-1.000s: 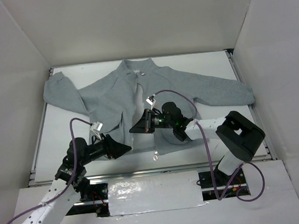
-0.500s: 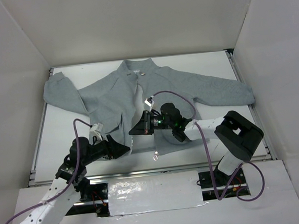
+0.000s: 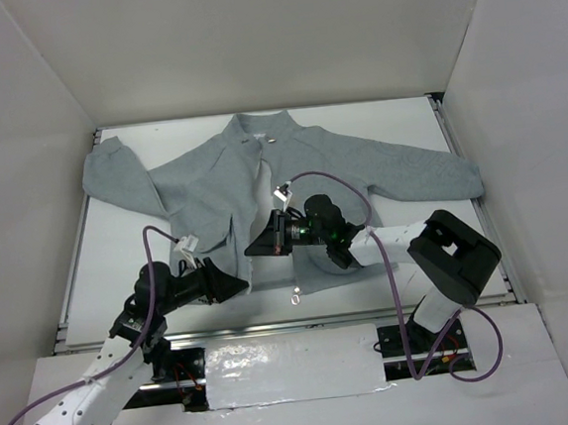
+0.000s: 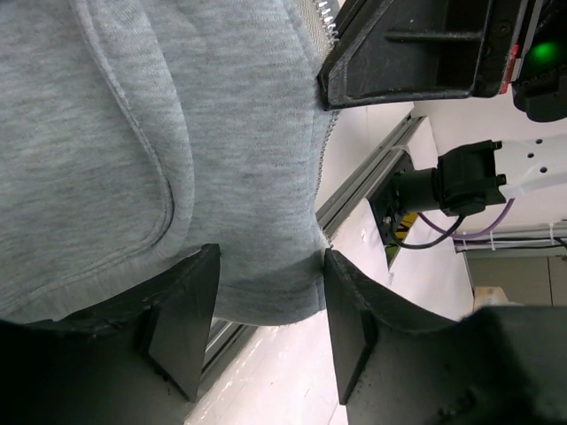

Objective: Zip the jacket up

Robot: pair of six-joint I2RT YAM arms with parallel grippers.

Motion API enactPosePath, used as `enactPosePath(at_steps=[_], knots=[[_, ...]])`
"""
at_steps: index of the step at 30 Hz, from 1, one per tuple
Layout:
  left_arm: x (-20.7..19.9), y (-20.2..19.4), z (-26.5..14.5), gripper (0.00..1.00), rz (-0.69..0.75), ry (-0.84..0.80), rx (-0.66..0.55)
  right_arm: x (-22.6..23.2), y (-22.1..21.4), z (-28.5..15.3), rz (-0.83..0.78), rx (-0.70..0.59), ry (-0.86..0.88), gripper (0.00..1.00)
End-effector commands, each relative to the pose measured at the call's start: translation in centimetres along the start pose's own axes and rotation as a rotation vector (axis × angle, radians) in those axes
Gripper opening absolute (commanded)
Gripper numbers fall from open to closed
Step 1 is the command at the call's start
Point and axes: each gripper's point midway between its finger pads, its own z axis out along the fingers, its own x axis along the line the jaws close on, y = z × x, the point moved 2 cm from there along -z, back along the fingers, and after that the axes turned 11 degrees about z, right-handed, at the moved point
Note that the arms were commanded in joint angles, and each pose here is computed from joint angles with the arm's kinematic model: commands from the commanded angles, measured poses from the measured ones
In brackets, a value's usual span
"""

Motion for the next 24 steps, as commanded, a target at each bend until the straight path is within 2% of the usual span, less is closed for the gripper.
enactPosePath(at_steps=[1,7,8,13,15,16,17,18,21,23,24], knots=[[-0.7,0.2,0.2,0.61,0.015,-0.058,-0.013,2.4,0.2,0.5,-0.056,0.018,0.07,0.0],[-0.7,0.1,0.3,0.47,0.014,-0.066,-0.022,2.3,0.1,0.6,-0.057,0.023,0.068,0.0],[-0.7,0.2,0.3,0.41,0.016,-0.065,-0.024,2.3,0.2,0.7,-0.057,0.023,0.068,0.0],[-0.8,0.3,0.5,0.32,0.018,-0.075,-0.022,1.9,-0.1,0.8,-0.054,0.035,0.056,0.0],[-0.9,0.4,0.5,0.16,0.017,-0.082,-0.022,1.7,-0.2,0.9,-0.053,0.048,0.052,0.0],[-0.9,0.3,0.5,0.1,0.016,-0.084,-0.019,1.8,-0.2,0.9,-0.06,0.052,0.059,0.03],[-0.9,0.3,0.6,0.0,0.015,-0.085,-0.018,1.5,-0.2,1.0,-0.054,0.056,0.056,0.12],[-0.9,0.3,0.6,0.0,0.016,-0.085,-0.017,1.4,-0.5,0.9,-0.054,0.064,0.057,0.4],[-1.0,0.5,0.6,0.0,0.013,-0.089,-0.017,1.0,-0.6,0.4,-0.07,0.043,0.047,0.65],[-1.3,0.7,0.6,0.0,0.013,-0.1,-0.026,0.5,-0.5,0.0,-0.08,0.028,0.025,0.68],[-1.6,0.9,0.5,0.0,0.009,-0.109,-0.035,0.2,-0.8,-0.3,-0.095,0.027,0.016,0.65]])
